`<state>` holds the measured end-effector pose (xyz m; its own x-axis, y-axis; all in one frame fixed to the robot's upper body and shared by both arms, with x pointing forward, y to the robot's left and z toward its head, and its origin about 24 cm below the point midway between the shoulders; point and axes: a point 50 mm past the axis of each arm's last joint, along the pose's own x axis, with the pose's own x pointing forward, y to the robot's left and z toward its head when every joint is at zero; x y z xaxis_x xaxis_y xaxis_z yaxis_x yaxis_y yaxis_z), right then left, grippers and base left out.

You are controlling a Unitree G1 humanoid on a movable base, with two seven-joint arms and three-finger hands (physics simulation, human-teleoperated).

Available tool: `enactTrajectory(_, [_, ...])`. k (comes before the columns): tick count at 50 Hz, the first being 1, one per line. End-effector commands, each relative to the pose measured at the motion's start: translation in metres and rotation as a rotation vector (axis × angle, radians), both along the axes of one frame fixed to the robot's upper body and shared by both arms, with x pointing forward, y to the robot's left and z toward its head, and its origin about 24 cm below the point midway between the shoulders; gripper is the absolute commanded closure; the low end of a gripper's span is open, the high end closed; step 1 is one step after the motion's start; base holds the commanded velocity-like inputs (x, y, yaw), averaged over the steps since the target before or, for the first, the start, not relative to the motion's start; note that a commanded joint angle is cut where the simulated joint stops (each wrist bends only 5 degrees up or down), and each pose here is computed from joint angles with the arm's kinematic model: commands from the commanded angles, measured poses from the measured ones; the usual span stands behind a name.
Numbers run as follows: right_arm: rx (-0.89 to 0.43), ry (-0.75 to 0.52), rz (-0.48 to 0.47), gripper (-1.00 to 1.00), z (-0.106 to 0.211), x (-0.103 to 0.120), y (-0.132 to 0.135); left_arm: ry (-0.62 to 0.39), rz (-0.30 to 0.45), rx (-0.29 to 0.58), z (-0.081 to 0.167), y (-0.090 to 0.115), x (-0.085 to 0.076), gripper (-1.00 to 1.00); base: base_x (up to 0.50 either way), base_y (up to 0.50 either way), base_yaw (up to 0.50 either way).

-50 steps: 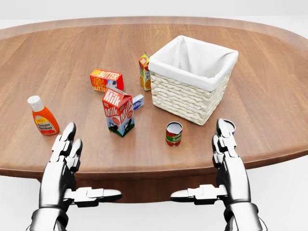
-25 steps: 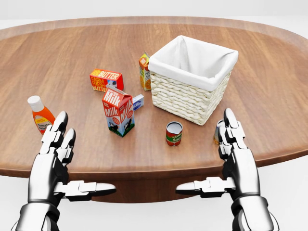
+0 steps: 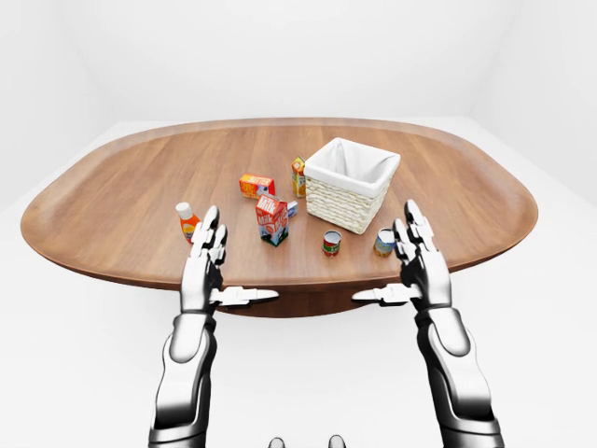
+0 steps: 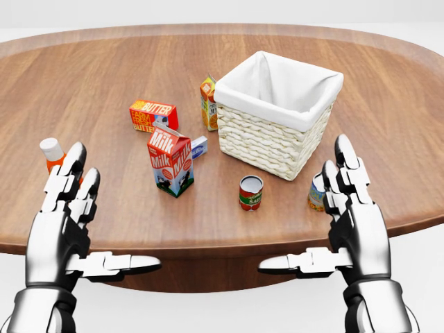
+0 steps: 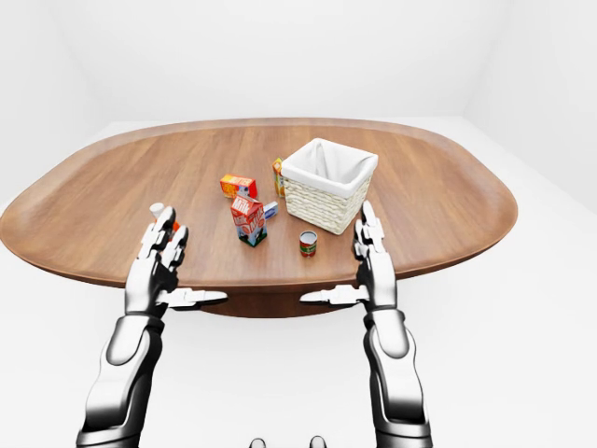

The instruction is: Pick up the tomato sauce, and put it in the basket.

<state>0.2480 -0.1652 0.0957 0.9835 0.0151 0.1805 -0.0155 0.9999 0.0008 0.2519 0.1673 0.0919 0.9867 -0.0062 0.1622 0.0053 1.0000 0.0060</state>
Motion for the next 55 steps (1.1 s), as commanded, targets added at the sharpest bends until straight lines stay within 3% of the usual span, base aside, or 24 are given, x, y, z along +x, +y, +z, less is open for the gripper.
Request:
enactTrajectory(1, [0.02, -0.06, 0.027, -1.0, 0.013, -0.006, 0.0, -0.021, 0.0, 0.003, 0.005, 0.0, -0.001, -0.91, 0.0, 0.0, 0.0])
enactTrajectory(11, [0.032, -0.069, 0.06, -1.0, 0.015, -0.011, 0.001, -0.024, -0.002, 0.007, 0.005, 0.0, -0.002, -0.91, 0.4, 0.0, 0.0])
enactTrajectory(42, [0.007, -0.002, 0.041, -1.0, 0.0, -0.003, 0.001, -0.01, -0.008, 0.002, 0.002, -0.001, -0.003, -0.92, 0.5, 0.0, 0.0])
enactTrajectory(55, [-0.041, 0.013, 0.003, -1.0, -0.003, -0.002, 0.002, 0.005, -0.008, 0.002, -0.001, -0.001, -0.002, -0.92, 0.07, 0.0, 0.0])
